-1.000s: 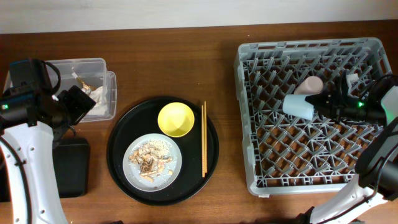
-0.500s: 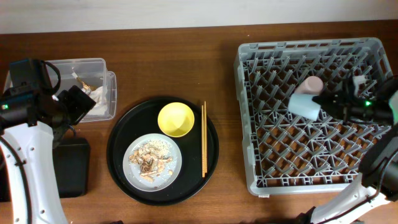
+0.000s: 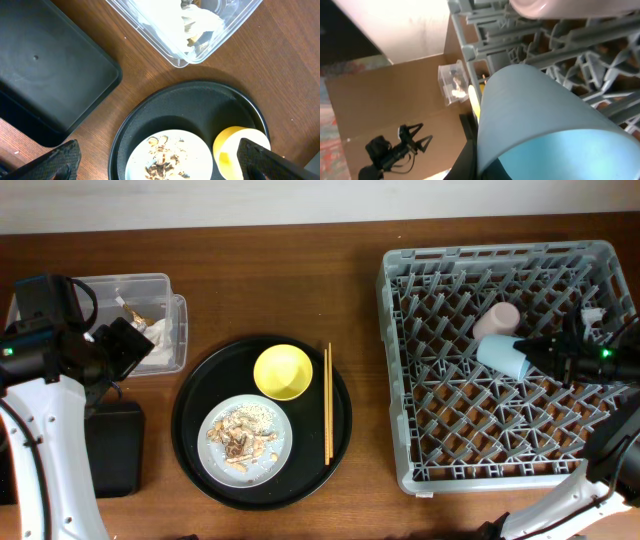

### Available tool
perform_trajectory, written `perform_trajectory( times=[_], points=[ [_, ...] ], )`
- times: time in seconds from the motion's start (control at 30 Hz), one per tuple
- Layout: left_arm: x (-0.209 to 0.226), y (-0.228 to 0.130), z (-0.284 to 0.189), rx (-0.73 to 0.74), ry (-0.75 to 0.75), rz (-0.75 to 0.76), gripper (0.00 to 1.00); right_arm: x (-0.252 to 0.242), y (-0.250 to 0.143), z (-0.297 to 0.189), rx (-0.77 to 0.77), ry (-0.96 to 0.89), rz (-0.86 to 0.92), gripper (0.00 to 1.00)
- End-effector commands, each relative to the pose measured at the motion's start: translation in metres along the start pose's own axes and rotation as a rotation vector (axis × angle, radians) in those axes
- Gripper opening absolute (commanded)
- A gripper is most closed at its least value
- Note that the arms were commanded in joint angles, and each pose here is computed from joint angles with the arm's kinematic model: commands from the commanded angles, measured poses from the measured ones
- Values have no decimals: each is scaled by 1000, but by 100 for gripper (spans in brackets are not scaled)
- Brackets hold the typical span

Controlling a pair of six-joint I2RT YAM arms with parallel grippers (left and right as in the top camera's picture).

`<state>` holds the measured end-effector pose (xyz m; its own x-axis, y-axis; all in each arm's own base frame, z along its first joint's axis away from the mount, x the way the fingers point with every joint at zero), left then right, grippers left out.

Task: Sort waste into correct bins and load items into the dishwasher rack
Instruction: 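Lower the blue cup into the rack beside the pink cup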

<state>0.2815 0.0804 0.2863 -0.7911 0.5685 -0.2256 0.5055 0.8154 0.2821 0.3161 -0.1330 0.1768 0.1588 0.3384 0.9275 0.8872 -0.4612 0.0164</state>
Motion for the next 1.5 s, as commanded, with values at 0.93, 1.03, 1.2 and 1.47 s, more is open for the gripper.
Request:
perform_trajectory(
  times=[0.93,1.03,1.2,1.47],
  points=[
    [1,1,-1,-4,3,-8,99,-30,1,38,159,-233,-81,5],
    [1,1,-1,-4,3,-8,99,-39,-3,35,189,-316,-51,8],
    [1,1,-1,-4,3,-8,99,-53,-4,29,208,-459,23,7],
    [1,1,-1,-4,3,-8,99,-63,-1,18,177,-554,102,9]
  ],
)
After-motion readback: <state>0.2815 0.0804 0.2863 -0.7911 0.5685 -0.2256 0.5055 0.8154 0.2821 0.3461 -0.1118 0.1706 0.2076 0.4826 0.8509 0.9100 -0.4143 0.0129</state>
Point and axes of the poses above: each gripper's point midway between its finger pads, its own z axis out along the fingers, its own x axis along the line the jaws close on, y = z × x, the point moved 6 cm from there along -z, back along the fingers, and after that the axes turned 8 degrees about -z, right-handed, at the moved point
